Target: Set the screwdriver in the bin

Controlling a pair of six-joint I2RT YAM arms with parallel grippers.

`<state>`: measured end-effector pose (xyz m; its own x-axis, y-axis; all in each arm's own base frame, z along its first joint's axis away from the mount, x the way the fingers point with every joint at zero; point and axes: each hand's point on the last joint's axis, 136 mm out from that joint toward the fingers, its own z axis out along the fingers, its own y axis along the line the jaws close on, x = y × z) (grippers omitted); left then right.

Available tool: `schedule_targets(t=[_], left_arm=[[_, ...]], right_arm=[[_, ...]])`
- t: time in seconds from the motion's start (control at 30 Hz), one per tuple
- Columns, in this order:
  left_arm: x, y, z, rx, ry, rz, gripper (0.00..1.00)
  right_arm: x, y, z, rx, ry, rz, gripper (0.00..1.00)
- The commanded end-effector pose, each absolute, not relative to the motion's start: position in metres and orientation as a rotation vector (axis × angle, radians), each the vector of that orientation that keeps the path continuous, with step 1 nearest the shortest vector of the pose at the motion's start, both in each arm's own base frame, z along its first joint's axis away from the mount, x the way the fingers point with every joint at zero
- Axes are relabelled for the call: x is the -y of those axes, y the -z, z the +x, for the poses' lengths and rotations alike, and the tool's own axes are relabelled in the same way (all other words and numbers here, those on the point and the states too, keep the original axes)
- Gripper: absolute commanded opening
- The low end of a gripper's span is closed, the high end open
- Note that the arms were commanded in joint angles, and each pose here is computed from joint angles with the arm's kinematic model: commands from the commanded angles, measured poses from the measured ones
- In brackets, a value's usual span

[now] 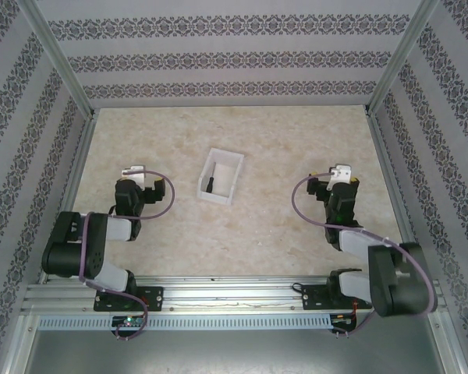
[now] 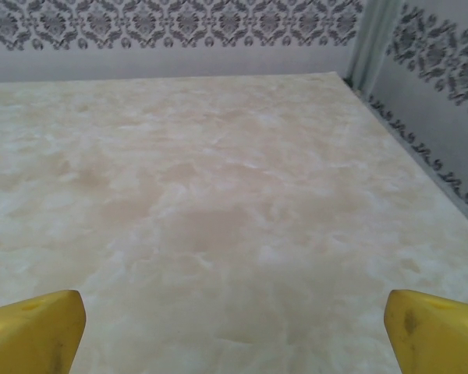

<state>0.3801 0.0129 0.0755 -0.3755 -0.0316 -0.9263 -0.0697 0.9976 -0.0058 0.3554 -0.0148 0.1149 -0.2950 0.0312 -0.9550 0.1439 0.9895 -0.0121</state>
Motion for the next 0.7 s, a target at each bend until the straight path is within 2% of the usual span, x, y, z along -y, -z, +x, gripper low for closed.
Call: schedule_targets(t=[0.0, 0.23, 0.67], left_arm=[[-0.024, -0.096, 0.388, -1.814, -0.059, -0.116, 0.99], [-0.020, -0.091, 0.395, -1.872, -0.040, -0.090, 0.99], [-0.018, -0.089, 0.398, -1.897, -0.034, -0.080, 0.99]], right_arm=[[0.005, -0.126, 0.371, -1.771, 0.039, 0.074, 0.98], [0.014, -0.100, 0.388, -1.871, 0.058, 0.131, 0.98], [-0.001, -0.109, 0.399, -1.844, 0.012, 0.045, 0.98]])
